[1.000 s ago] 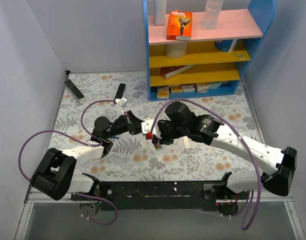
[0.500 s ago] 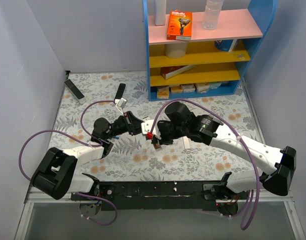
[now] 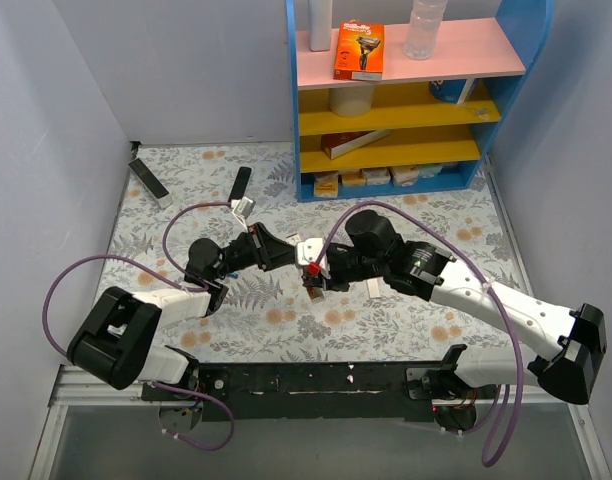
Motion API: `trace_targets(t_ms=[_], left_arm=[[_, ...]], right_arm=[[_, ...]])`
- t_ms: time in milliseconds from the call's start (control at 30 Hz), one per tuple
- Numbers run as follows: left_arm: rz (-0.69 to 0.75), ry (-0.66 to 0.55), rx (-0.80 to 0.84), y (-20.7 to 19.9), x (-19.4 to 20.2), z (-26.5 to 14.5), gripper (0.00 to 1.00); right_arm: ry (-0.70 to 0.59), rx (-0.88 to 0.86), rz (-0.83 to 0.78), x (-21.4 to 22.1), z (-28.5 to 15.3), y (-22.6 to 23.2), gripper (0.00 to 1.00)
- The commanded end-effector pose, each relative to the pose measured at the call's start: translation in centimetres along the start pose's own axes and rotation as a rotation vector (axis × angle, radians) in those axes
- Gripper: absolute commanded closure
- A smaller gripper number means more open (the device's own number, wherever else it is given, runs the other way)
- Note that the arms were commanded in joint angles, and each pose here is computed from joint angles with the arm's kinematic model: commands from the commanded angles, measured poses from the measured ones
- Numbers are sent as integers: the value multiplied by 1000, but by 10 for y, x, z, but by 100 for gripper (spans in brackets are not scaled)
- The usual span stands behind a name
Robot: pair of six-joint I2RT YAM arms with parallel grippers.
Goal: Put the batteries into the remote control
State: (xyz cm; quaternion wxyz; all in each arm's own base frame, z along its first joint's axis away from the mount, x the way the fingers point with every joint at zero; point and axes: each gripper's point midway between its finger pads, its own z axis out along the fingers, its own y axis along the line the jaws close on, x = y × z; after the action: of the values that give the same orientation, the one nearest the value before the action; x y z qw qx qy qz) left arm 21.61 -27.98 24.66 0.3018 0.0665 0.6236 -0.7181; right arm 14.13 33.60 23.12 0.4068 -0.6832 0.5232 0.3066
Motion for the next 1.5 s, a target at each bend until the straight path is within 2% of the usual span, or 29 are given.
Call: trace_targets(t_ms=[0, 367, 533, 733, 933, 1067, 1267, 1333, 1467], left_arm=[[70, -106, 211, -62, -25, 0, 100], [83, -102, 233, -70, -28, 2, 100], [81, -103, 231, -70, -27, 1, 100], [76, -102, 228, -69, -27, 1, 100], [57, -111, 216, -68, -30, 2, 100], [39, -118, 196, -64, -32, 4, 100], [23, -131, 90, -39, -34, 8, 100], [6, -128, -9, -19, -33, 9, 100], [61, -126, -193, 11, -37, 7, 100]], right_arm=[[97, -57, 138, 47, 8, 26, 77], [188, 33, 208, 91, 18, 23, 84], [140, 94, 152, 83, 15, 12, 72], [150, 148, 55, 80, 8, -2, 61], [144, 135, 8, 78, 7, -2, 52], [149, 109, 8, 77, 9, 2, 49], [147, 150, -23, 67, 4, -8, 45], [145, 160, -43, 60, 3, -12, 44], [177, 154, -60, 59, 2, -14, 43]])
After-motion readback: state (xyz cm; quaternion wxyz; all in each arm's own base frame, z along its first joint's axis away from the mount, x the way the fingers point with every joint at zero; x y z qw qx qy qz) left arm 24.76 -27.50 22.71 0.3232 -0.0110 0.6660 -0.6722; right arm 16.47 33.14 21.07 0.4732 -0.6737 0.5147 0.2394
